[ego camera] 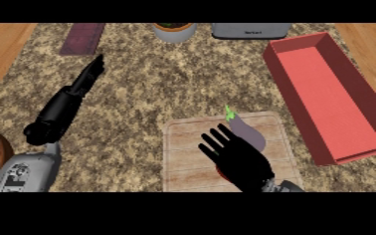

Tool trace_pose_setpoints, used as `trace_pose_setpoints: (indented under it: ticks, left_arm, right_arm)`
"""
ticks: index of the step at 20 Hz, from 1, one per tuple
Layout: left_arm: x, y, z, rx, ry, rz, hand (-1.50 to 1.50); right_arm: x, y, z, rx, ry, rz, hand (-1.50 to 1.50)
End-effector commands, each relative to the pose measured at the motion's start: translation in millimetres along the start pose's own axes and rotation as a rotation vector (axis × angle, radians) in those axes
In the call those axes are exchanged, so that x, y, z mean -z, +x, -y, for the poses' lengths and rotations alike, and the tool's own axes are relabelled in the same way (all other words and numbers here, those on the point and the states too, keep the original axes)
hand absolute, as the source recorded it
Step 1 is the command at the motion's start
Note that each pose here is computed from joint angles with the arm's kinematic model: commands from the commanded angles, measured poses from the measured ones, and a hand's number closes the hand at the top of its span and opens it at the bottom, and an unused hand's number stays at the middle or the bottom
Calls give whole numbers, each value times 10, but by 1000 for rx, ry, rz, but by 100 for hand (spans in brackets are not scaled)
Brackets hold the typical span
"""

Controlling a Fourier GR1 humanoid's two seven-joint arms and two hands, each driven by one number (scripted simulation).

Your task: Pick the bell pepper from the cutting board and place it in the cardboard box

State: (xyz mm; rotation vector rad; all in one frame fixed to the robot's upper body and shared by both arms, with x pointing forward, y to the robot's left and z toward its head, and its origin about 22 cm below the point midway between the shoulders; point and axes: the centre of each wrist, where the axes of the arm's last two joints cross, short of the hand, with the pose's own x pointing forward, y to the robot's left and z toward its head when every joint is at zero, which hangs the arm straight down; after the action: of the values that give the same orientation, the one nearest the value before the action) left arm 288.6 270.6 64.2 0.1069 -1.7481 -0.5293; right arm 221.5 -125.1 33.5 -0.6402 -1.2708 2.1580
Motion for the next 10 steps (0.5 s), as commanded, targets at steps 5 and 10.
trace_pose_setpoints:
  ticks: [5, 10]
  left_arm:
    - [148, 73, 50, -7, -2, 6, 0]
    - [84, 147, 33, -22, -14, -11, 0]
  right_arm:
    - [209, 2, -174, -36, -14, 140, 150]
    - [192, -1, -372, -81, -143, 163, 150]
